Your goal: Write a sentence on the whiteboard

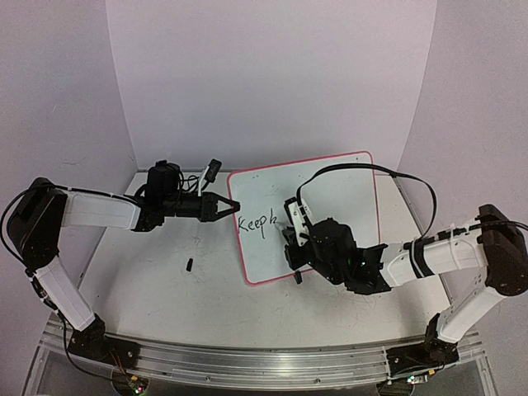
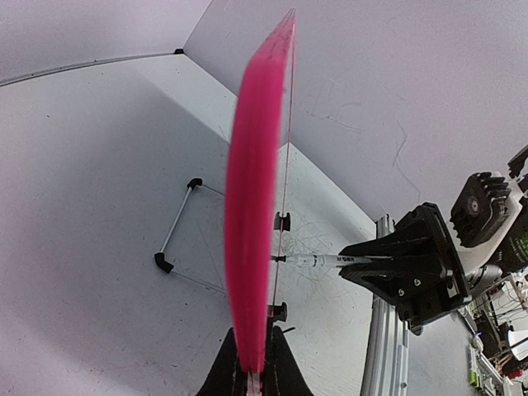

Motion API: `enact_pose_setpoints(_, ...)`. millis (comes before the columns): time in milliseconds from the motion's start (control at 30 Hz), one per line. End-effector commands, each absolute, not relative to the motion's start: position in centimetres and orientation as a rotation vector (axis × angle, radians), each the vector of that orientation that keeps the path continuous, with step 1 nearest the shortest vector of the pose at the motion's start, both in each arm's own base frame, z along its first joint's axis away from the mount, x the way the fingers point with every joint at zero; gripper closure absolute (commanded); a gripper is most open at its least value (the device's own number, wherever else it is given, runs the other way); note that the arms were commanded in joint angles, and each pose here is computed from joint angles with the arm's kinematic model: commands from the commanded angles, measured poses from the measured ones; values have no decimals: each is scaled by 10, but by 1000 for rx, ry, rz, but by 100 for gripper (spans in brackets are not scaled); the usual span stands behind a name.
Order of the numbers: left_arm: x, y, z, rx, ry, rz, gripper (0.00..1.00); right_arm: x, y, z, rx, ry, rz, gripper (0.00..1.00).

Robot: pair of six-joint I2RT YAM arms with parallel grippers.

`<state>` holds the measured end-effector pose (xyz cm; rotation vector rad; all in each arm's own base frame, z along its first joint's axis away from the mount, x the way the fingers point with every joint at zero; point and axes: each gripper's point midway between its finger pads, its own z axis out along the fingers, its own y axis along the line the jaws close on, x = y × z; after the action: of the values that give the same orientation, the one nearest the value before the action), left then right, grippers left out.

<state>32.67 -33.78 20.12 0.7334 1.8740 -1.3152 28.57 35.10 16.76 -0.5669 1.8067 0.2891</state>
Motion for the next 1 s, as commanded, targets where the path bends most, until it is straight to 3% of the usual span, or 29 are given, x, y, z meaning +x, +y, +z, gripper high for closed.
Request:
enact_pose_setpoints(0, 332, -333, 217, 734, 1826, -1257, 98, 286, 361, 173, -563, 1796, 323, 100)
enact_pose_setpoints(967, 331, -333, 219, 736, 1821, -1255, 98, 295, 342, 194, -477, 1754, 360, 100)
